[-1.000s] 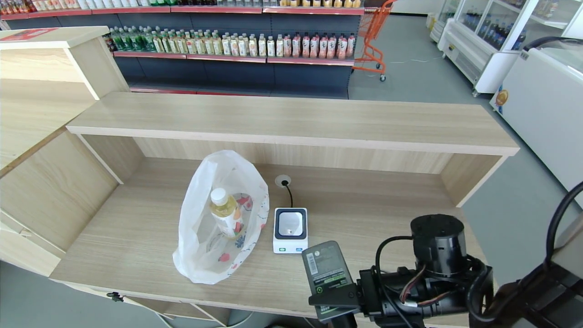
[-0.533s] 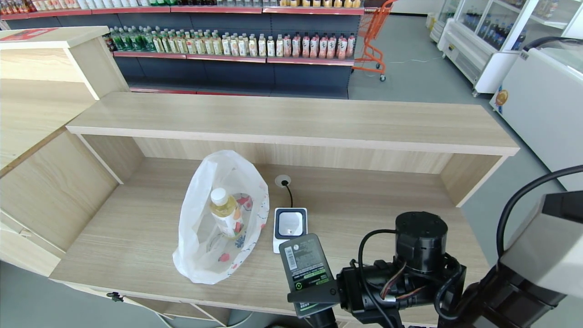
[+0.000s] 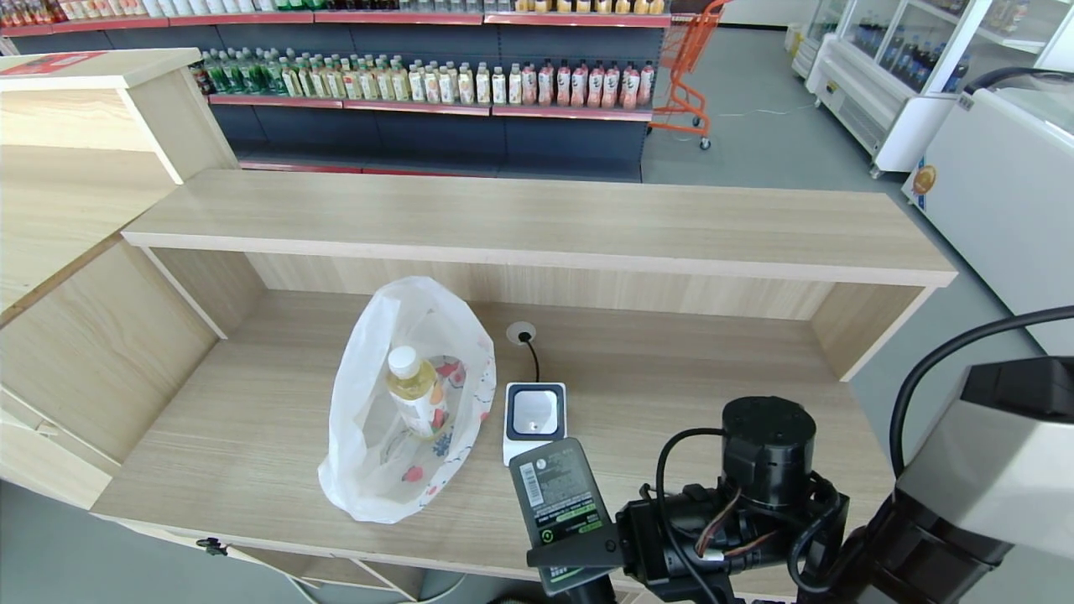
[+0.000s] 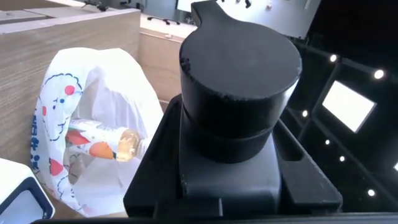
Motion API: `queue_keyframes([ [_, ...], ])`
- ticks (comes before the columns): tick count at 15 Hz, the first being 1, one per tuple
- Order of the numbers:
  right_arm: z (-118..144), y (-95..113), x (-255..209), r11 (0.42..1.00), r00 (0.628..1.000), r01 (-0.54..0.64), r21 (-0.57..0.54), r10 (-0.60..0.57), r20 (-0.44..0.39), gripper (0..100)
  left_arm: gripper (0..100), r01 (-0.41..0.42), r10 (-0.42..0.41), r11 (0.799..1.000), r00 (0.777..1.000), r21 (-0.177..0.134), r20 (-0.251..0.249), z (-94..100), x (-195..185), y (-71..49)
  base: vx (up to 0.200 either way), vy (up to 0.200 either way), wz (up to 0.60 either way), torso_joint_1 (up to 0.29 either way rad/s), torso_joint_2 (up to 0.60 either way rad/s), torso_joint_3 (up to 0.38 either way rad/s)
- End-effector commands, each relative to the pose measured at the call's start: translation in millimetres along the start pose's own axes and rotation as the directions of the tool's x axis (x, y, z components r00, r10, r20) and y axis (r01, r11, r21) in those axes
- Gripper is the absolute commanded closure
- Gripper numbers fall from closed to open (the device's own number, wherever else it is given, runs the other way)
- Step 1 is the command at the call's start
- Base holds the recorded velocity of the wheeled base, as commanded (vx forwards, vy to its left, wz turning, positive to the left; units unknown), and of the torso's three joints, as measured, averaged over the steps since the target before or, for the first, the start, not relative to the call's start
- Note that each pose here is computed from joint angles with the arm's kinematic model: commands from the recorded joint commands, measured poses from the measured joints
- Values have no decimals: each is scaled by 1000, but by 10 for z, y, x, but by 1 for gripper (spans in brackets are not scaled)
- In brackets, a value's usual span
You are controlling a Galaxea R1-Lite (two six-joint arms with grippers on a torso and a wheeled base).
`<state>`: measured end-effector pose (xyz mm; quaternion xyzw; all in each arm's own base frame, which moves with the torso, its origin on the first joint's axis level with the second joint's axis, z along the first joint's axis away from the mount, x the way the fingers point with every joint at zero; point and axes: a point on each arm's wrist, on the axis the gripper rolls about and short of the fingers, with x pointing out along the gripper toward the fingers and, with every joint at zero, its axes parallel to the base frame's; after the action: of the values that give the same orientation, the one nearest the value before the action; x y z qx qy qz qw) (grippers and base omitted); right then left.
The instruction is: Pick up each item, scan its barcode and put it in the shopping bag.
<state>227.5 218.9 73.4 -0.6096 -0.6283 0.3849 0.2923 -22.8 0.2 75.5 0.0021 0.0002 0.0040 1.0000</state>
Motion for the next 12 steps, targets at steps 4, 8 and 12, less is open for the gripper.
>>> queue_keyframes([
  [4,8,3,4,1000,1000,2,3,-2,5,100,0,-1,1,1000,1000,0,0,0,0,0,0,0,0,0,0,0],
  [8,8,3,4,1000,1000,2,3,-2,5,100,0,0,0,1000,1000,0,-1,0,1,0,0,0,0,0,0,0],
  [12,12,3,3,1000,1000,2,5,-2,7,100,0,-1,1,1000,1000,0,0,0,0,0,0,0,0,0,0,0],
])
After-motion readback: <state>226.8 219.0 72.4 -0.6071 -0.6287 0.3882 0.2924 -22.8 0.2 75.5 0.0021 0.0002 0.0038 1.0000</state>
